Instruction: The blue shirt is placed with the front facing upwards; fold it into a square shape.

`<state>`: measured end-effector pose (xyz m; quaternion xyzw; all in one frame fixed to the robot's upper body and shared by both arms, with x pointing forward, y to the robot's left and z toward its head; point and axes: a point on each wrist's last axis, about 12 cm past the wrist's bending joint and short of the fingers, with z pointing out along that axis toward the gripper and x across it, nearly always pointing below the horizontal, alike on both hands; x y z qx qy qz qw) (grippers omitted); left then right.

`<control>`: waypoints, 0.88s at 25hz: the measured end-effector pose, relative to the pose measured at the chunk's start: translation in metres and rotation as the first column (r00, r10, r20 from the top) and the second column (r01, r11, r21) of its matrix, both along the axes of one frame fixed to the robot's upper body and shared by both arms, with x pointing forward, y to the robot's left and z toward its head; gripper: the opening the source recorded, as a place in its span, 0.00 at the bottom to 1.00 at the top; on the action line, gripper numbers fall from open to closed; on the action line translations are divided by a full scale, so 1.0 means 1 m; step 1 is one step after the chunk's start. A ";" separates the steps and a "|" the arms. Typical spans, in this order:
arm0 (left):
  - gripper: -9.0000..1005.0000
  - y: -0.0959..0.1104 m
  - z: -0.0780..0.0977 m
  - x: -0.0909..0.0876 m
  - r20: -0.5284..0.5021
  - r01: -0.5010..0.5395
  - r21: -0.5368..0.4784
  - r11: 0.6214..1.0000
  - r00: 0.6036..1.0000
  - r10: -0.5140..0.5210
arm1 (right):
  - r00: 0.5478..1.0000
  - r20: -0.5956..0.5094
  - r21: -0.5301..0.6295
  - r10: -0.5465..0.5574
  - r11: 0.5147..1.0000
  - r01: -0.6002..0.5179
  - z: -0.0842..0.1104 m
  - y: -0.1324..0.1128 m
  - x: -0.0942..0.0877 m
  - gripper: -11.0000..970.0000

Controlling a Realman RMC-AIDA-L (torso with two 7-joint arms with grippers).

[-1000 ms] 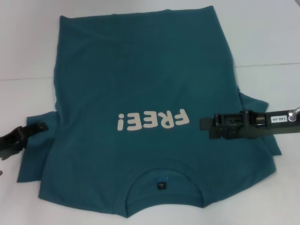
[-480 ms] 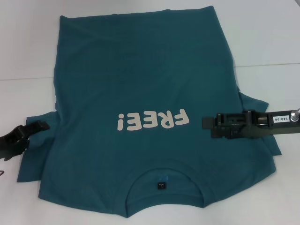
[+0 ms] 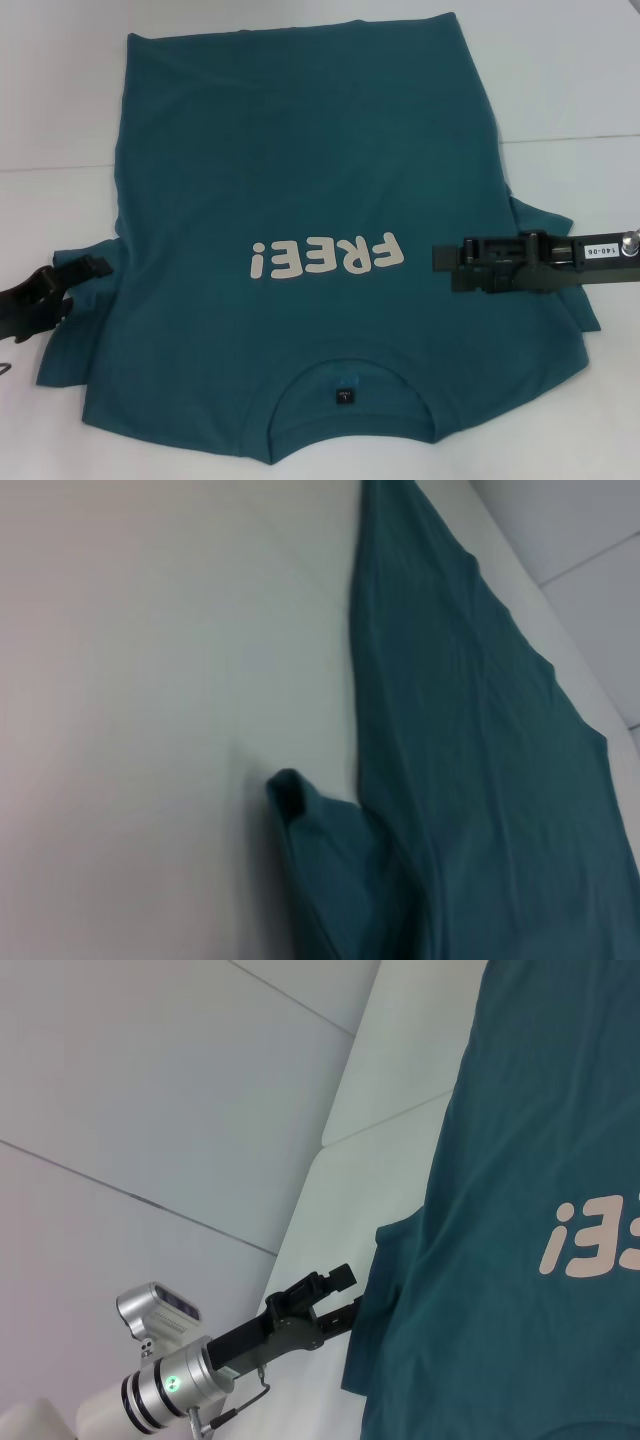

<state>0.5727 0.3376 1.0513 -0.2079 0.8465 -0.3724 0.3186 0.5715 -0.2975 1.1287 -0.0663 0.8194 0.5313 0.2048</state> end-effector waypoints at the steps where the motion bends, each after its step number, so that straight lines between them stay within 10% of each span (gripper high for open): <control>1: 0.87 -0.001 0.001 0.001 0.003 0.006 0.001 1.000 1.000 -0.006 | 1.000 0.000 0.000 0.000 1.000 0.000 0.000 0.000 0.000 0.97; 22: 0.87 -0.002 0.003 0.009 -0.024 0.038 0.076 0.996 0.999 -0.037 | 1.000 0.000 0.006 -0.015 1.000 0.015 0.000 -0.003 0.000 0.96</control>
